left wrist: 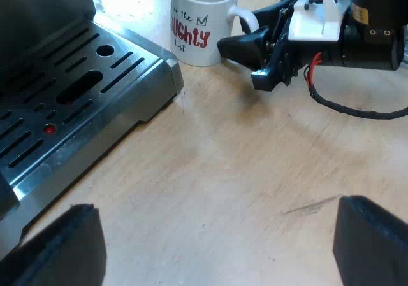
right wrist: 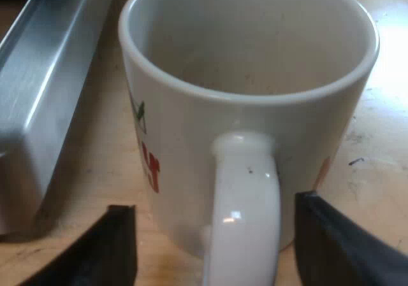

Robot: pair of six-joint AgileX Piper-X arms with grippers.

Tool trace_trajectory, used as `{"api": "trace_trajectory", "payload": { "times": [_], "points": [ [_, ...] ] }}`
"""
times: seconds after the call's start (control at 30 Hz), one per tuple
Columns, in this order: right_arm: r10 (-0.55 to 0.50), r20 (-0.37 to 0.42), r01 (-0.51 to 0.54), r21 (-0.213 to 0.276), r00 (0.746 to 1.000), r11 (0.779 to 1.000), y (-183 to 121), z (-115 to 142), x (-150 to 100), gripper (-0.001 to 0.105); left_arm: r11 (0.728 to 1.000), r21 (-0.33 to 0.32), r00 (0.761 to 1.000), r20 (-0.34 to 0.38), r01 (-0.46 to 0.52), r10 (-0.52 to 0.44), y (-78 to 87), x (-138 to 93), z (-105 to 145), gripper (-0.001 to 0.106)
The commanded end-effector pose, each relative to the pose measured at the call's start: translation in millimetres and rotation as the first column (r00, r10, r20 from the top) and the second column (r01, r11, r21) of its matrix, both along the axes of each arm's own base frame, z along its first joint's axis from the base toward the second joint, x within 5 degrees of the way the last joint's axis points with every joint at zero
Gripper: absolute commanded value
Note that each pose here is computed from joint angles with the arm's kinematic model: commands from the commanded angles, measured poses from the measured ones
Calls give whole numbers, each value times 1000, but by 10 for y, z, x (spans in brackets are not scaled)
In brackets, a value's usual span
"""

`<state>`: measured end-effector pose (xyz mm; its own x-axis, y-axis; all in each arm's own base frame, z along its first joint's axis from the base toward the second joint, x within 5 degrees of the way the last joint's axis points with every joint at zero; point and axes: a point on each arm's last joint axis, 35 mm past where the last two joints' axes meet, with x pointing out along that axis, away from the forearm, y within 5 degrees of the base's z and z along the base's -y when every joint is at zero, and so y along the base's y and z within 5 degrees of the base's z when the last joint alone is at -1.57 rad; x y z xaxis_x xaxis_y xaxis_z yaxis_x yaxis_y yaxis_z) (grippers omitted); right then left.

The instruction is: Remove mug from coffee machine

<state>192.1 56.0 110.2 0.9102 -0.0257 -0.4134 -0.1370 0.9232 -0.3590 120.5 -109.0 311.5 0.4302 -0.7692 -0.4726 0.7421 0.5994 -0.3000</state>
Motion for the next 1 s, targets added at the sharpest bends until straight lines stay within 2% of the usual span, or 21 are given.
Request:
{"api": "trace_trajectory", "payload": {
  "times": [0.03, 0.2, 0.33, 0.6, 0.67, 0.8, 0.87, 1.0],
  "points": [
    [-9, -15, 9, -3, 1000, 1000, -8, -13, 0, 62, 1000, -7, 1000, 2, -10, 10, -5, 3, 15, 79],
    [-7, -26, 6, -7, 1000, 1000, -5, -24, -7, 62, 999, -22, 999, 34, -23, 24, -13, 21, 47, 79],
    [-15, -32, 16, 9, 999, 1000, -11, 2, -21, 62, 999, -36, 998, 55, -29, 31, -19, 33, 71, 79],
    [-21, -170, 14, -41, 985, 999, -59, 1, -158, 62, 998, -41, 996, 73, -44, 47, -24, 49, 83, 79],
    [-27, -196, 22, -26, 980, 999, -69, 8, -193, 62, 998, -38, 996, 75, -52, 55, -23, 52, 81, 79],
    [-76, -282, 83, 13, 956, 997, -102, -25, -286, 62, 997, -35, 995, 79, -62, 65, -20, 55, 81, 79],
    [-101, -337, 115, 23, 936, 993, -121, -62, -340, 62, 997, -35, 995, 79, -62, 65, -20, 55, 81, 79],
    [-56, -407, 81, 45, 912, 996, -116, -109, -390, 62, 997, -35, 995, 79, -62, 65, -20, 55, 81, 79]
  ]
}}
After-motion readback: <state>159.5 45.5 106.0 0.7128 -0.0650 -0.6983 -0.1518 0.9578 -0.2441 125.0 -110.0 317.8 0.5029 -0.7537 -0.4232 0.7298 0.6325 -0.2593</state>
